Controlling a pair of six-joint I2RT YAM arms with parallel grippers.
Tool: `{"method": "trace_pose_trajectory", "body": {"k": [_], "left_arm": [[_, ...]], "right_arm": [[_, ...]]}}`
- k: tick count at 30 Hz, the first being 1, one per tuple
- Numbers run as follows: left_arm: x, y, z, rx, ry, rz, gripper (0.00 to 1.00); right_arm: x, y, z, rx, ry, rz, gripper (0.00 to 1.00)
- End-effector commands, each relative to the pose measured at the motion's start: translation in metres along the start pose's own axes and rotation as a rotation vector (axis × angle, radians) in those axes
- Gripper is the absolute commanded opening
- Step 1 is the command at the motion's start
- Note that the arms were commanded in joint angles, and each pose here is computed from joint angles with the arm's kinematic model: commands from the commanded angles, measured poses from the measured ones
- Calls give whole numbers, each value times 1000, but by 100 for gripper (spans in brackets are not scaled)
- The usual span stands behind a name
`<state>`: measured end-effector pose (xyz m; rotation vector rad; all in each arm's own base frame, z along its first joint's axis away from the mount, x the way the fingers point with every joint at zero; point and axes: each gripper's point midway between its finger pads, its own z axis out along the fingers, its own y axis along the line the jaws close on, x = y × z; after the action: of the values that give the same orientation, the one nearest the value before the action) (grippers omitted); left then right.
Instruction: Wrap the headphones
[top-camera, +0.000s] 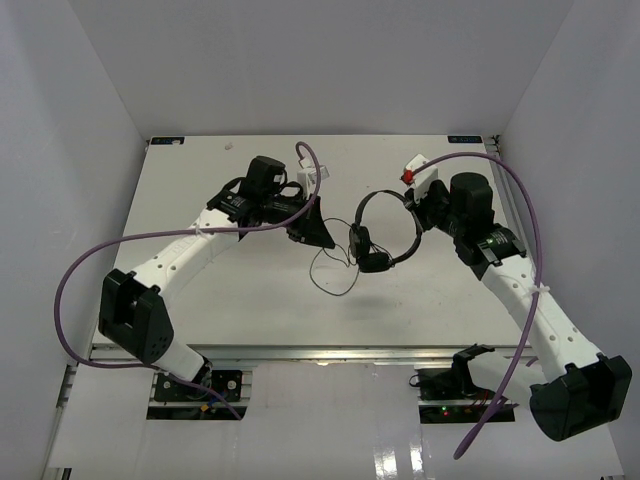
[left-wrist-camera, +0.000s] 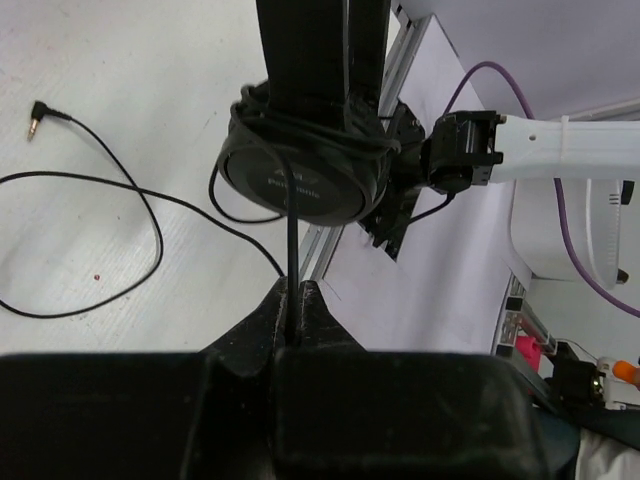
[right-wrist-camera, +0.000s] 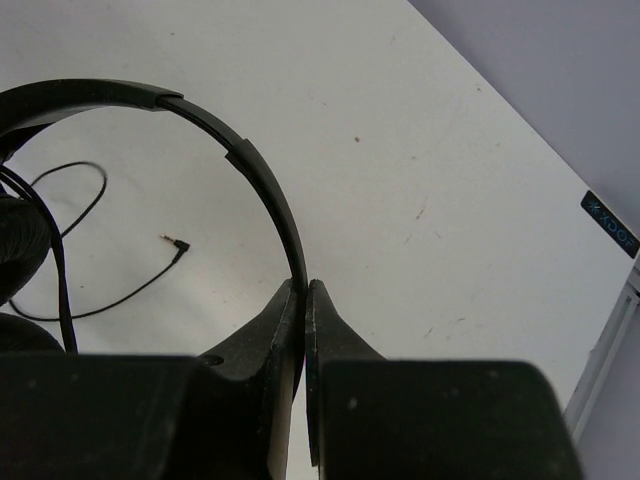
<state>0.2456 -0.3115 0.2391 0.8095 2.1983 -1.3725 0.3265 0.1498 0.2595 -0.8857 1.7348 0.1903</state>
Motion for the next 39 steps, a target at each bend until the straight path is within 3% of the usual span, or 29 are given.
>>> {"method": "trace_pose_trajectory", "body": {"k": [1,11,17,21,33,39], "left_arm": [[5,-15,-9,52,58,-4,0],[-18,-42,-5,195,63,-77,2],[-23,-63,-4,289,55,-132,5],[-22,-68,1,320,52,-172,13],[-39,-59,24,230,-50,-172,38],[-36,-54,36,190,-66,-171,41]], "right_arm": [[-17,-11,4,80,-67,-103,8],[-22,0,20,156,-67,-130,8],[-17,-6,26,235,-67,21,8],[-18,-2,32,219,-58,101,8],[-22,10,47,186,16,415,8],[-23,10,49,195,20,554,8]]}}
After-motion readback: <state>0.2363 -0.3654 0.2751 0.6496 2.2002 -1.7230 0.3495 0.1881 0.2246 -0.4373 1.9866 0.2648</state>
